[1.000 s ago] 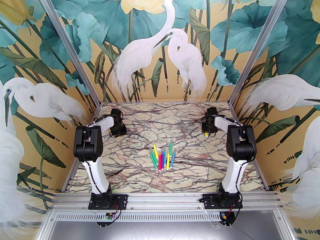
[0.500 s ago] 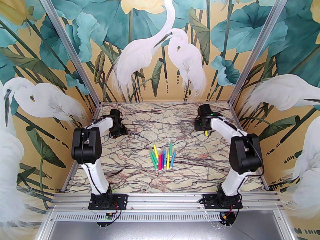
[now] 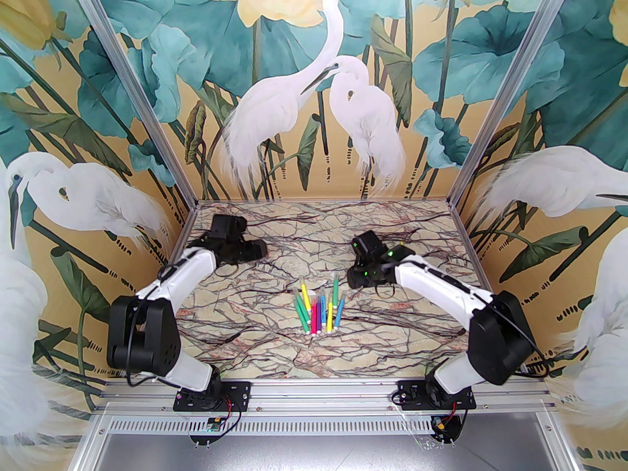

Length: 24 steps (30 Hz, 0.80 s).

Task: Open the pen caps

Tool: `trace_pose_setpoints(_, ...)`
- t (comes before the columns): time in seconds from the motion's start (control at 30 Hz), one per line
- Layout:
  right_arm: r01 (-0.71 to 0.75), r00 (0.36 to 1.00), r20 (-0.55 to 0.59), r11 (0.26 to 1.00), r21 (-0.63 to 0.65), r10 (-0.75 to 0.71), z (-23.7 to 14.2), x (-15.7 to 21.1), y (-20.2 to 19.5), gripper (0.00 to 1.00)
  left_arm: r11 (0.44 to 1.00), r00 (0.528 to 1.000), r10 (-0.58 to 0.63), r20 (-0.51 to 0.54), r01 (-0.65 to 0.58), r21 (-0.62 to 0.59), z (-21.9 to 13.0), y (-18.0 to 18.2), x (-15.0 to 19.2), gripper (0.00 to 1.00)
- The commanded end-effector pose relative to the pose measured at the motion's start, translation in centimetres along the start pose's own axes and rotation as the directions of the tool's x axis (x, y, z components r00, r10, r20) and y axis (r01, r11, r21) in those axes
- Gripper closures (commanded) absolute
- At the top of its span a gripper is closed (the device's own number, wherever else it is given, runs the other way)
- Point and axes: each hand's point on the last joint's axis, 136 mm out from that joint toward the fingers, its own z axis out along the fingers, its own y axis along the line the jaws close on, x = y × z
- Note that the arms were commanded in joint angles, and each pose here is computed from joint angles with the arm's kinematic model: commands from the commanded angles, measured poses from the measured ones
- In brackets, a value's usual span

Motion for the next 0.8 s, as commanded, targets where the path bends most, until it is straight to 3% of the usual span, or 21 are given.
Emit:
trace_pose_setpoints(0.0,-0.068,0.998,-0.015,0.998,-0.015,0.068,-0.7,1.4,0.9,0.42,0.981,0.998,-0.021,0.064,0.008,0.195,-1.2,-3.8,-0.4,0.27)
trace_pose_setpoints(0.43,-0.098,0.993,-0.073,0.994,-0.054,0.094,1.9,4.0,4.6,0.43,0.971,0.986,0.035,0.161,-0.071,0.229,-3.8,-4.9,1.7,0.27)
trace_pose_setpoints(0.77,-0.101,0.987,-0.120,0.994,0.031,0.104,5.2,5.5,5.3,0.46,0.977,0.981,0.035,0.192,-0.075,0.202,-4.5,-4.5,1.6,0.27)
